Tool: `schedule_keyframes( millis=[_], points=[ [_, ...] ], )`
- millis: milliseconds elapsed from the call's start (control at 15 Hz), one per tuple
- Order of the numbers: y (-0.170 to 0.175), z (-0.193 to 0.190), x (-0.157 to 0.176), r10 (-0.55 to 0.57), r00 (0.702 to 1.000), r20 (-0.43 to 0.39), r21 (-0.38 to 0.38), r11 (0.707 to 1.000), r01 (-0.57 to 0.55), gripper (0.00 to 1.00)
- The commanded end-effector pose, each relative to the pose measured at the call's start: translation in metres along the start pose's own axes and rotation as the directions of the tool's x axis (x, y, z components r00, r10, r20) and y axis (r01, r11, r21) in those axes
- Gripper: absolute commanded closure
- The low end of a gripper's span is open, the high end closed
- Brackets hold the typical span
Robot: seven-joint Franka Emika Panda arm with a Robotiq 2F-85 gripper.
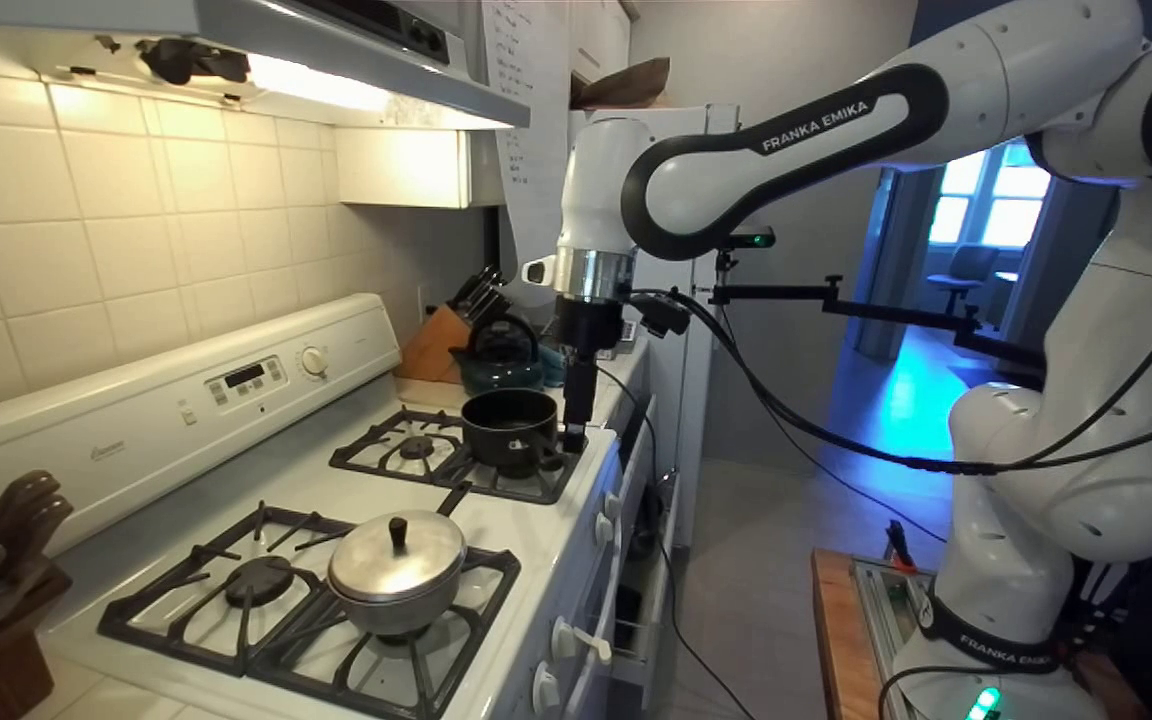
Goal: Take the lid off the pan
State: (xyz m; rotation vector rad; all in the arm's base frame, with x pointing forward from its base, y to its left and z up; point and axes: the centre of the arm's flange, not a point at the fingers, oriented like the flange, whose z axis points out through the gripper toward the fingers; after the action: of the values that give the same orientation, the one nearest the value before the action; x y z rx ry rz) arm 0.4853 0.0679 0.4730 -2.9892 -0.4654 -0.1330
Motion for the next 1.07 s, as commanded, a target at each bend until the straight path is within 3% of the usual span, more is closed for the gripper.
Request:
schedule_keyframes(
  millis=[0, 400, 467, 1000],
  points=[
    [-0.005, 0.008, 0.033, -0.081, 0.997, -0.004, -0.030, 0.996, 0.080, 0.00],
    [-0.012, 0.023, 0.063, -0.144, 0.989, -0.021, -0.058, 0.988, 0.143, 0.00],
    [-0.013, 0.020, 0.045, -0.113, 0.993, -0.018, -0.032, 0.993, 0.113, 0.00],
    [-0.012, 0.024, 0.054, -0.123, 0.992, -0.016, -0.040, 0.992, 0.122, 0.00]
  ],
)
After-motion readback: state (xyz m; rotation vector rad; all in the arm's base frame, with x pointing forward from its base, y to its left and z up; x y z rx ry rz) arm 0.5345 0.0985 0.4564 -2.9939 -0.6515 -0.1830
